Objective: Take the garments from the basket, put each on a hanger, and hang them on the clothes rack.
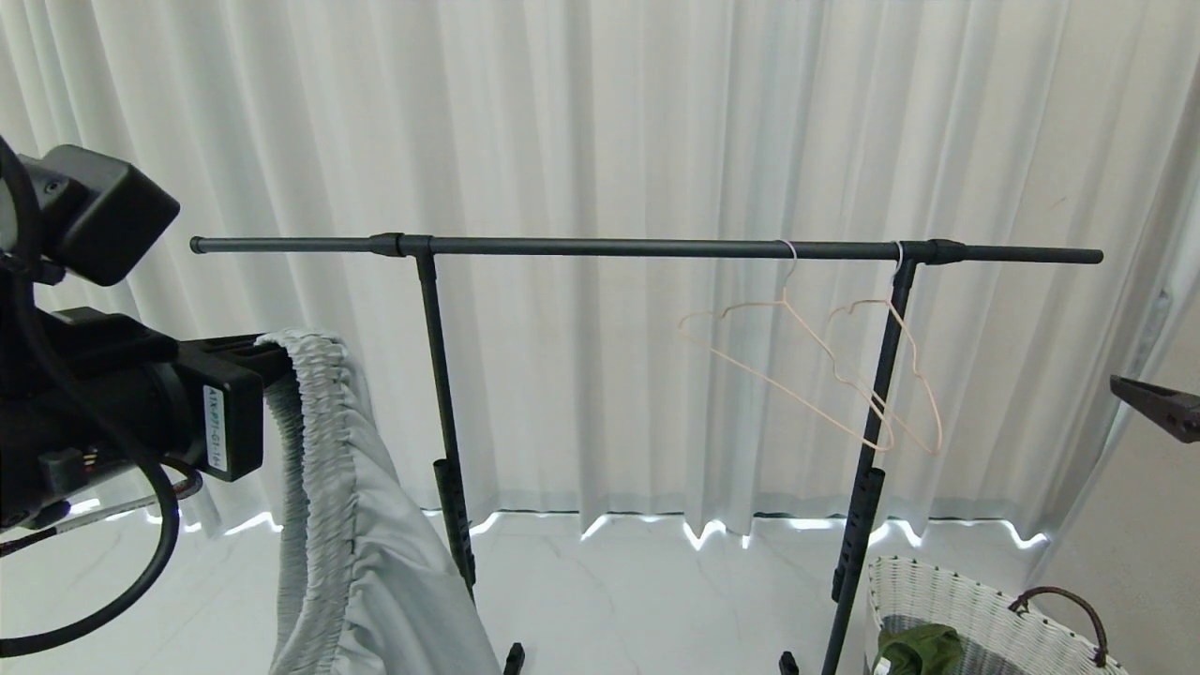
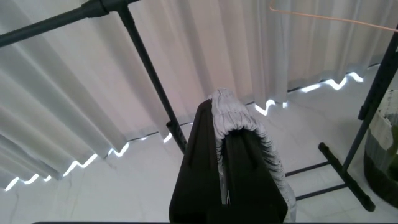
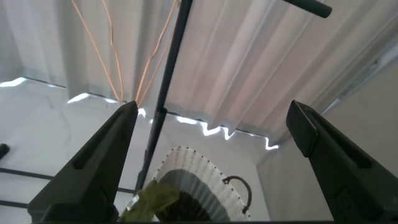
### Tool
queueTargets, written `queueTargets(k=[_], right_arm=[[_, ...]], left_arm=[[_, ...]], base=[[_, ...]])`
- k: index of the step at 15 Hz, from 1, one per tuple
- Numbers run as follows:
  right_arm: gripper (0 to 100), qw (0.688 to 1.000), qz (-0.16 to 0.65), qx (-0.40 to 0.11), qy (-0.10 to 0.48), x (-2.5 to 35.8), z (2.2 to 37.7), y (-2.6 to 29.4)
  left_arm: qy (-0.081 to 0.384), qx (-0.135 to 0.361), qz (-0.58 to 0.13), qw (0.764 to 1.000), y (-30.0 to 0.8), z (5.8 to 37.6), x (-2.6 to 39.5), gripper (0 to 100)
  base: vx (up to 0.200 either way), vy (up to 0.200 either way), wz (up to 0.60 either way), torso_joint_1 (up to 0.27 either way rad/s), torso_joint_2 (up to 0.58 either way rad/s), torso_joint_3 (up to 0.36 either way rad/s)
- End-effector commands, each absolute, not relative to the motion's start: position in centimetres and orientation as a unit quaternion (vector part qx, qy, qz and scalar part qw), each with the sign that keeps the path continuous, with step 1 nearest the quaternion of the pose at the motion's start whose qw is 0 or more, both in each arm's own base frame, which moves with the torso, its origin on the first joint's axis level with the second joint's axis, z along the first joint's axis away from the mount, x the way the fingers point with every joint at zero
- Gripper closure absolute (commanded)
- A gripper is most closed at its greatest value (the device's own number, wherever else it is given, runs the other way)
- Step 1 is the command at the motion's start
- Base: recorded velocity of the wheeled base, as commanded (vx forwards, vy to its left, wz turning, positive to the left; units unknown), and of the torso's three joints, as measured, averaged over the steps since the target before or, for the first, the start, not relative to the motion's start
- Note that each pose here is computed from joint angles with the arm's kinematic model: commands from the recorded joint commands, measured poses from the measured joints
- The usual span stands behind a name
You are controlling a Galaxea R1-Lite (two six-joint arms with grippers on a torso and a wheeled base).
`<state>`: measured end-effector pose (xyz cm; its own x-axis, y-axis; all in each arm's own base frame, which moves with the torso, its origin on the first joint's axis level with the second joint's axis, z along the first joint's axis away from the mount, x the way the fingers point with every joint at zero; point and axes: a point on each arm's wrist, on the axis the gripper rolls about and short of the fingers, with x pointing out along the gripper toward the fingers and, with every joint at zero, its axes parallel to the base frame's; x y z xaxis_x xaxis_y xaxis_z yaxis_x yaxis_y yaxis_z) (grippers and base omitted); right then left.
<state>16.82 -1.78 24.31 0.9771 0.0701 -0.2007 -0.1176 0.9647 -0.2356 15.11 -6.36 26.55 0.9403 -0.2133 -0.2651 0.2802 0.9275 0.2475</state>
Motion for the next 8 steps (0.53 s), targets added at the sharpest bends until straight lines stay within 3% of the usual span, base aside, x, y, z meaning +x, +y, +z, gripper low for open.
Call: queueTargets(k=[1,8], right_arm=[[0,0.986,0.061,-0.113,0.105,17.9,24.2,-1.5],[0,0.984,0.097,-0.093,0.119,19.0,24.1,-0.1]], left_arm=[[0.112,0.139,-0.122,0.976,-6.2,26.4,15.0,100],[0.107,0.139,-0.121,0.977,-6.1,26.6,14.9,100]], base=[[0.000,0.000,0.00,0.000,0.00,0.000],[0.000,0.000,0.00,0.000,0.00,0.000]])
